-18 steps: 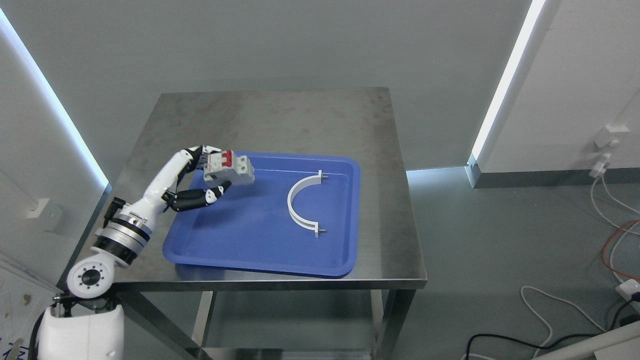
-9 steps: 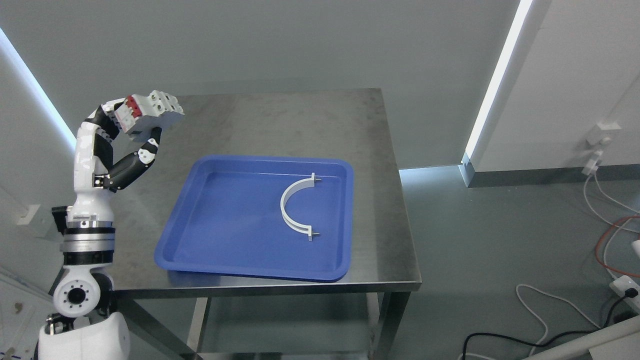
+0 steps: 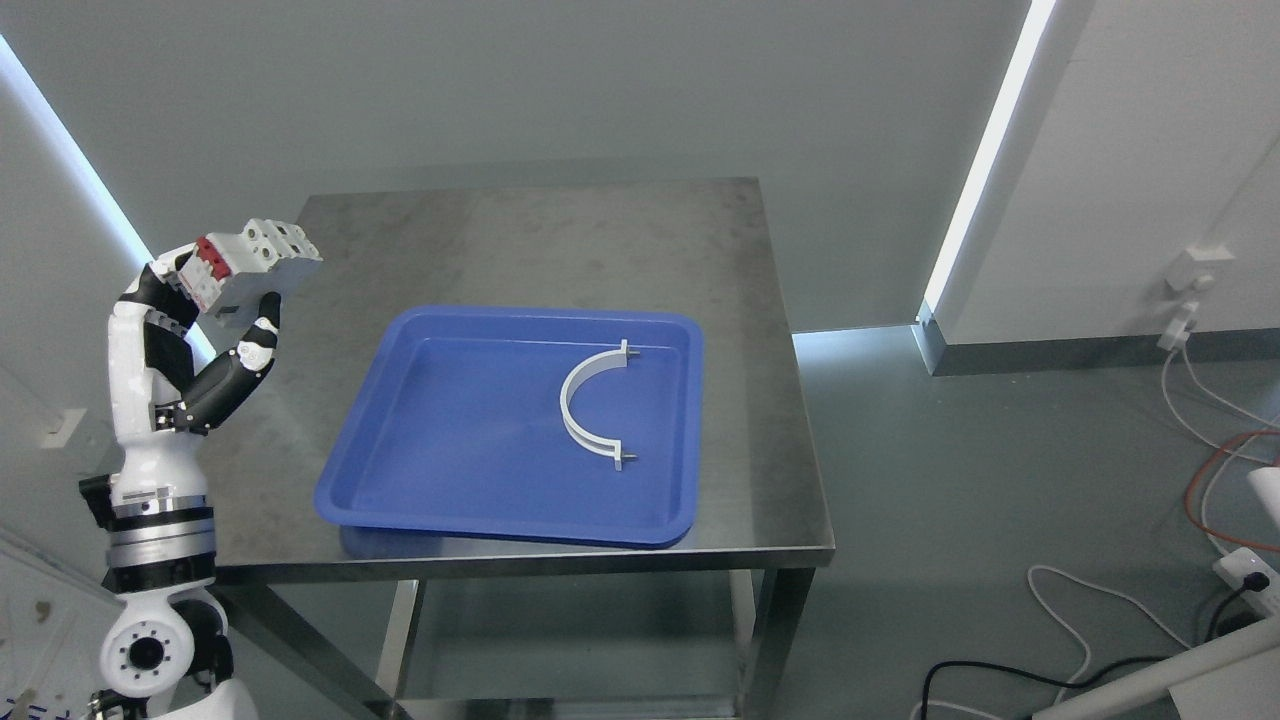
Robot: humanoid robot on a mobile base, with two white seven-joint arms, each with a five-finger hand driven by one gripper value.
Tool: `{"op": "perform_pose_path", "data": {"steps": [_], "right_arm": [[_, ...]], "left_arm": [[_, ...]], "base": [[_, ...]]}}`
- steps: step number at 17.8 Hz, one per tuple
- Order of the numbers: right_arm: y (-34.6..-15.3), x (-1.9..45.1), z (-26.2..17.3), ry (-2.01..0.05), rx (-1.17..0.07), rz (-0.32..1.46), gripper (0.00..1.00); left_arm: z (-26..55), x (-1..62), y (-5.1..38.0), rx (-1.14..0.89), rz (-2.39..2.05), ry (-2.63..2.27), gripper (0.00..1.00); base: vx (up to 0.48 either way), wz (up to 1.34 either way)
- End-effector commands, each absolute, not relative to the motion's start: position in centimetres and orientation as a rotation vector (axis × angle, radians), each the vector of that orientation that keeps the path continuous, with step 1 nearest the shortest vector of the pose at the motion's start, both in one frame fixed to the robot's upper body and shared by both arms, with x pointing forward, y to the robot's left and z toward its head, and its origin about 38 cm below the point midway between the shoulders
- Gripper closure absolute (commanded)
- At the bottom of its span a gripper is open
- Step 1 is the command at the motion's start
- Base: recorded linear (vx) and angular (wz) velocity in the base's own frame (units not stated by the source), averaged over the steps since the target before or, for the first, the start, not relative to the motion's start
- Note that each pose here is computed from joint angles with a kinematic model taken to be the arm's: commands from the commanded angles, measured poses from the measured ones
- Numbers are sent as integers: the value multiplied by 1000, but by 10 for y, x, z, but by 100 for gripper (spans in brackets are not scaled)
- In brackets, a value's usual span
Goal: Place circuit breaker on shelf
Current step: 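Hold the breaker raised in the left hand while turning toward the bin shelf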
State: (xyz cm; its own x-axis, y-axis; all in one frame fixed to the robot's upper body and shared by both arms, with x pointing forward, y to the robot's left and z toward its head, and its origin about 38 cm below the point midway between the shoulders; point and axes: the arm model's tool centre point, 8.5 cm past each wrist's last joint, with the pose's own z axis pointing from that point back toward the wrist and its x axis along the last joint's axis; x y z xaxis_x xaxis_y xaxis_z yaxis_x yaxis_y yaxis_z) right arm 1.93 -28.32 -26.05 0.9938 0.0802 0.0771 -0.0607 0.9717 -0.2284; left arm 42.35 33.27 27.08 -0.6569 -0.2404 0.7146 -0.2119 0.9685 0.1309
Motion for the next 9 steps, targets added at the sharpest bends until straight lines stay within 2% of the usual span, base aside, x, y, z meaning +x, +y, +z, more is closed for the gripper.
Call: {"op": "perform_pose_path", "data": {"steps": [1,9], "right_arm": [[-293,18,-259,-74,-245,94,0],[-293,18,-259,-74,-245,94,0]], "left_arm": [[278,410,340,346,-29,-2339,96],[278,409,340,345,-28,-2341,95]], "base": [[-106,-49],[-193,-220]]}}
